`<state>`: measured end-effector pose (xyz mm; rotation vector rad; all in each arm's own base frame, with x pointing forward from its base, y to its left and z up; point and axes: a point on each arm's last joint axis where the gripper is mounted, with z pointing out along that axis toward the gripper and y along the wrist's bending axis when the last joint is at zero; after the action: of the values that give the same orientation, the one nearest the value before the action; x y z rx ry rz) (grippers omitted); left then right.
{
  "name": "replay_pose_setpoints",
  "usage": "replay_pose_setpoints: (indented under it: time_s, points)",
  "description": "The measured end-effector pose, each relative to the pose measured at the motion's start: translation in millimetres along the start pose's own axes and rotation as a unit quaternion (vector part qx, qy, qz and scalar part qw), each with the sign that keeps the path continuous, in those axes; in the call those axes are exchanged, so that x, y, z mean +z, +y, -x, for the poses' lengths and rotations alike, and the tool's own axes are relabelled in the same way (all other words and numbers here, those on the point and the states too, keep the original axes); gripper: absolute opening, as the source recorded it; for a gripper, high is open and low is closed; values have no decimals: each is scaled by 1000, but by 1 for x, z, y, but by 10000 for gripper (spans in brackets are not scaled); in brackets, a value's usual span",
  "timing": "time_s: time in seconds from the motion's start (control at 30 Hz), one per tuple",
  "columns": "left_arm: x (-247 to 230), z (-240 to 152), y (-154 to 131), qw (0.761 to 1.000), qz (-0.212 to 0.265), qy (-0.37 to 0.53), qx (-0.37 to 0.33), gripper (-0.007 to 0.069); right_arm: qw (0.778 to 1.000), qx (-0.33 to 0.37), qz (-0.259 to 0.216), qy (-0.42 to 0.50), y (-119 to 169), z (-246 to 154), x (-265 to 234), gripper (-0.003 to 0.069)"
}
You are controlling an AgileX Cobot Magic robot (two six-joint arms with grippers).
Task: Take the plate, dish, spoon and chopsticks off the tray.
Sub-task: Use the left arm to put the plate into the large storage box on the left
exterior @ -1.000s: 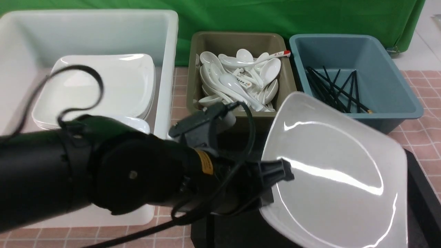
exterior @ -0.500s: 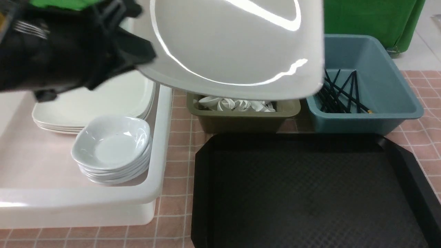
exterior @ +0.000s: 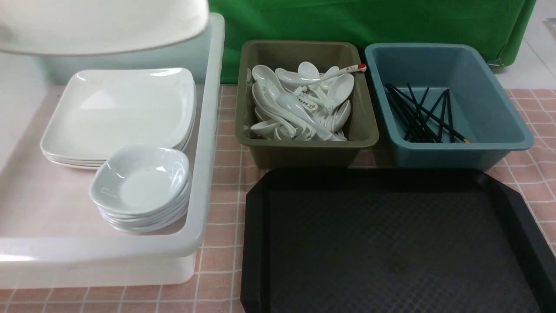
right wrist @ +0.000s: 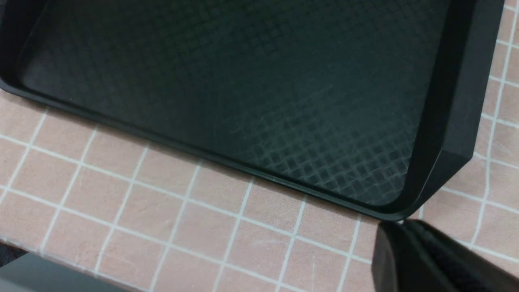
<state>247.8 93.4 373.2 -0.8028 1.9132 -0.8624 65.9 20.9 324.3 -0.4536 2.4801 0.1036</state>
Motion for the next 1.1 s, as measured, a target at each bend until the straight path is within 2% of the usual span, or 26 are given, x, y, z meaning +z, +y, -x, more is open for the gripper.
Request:
replay_pose_setpoints:
  time_s: [0.23, 0.47, 0.87, 1.1]
  points:
    - [53, 46, 56, 999, 37, 34, -8, 46, 1000, 1, 0, -4, 0, 1, 0, 60]
    - [91, 80, 79, 993, 67, 98, 30, 46, 1000, 1, 0, -4, 0, 1, 0, 67]
    - [138, 66, 105, 976, 121, 168, 70, 46, 1000, 1, -1, -30, 0, 5, 0, 72]
    - [152, 64, 125, 973, 136, 174, 61, 46, 1000, 1, -1, -31, 0, 6, 0, 73]
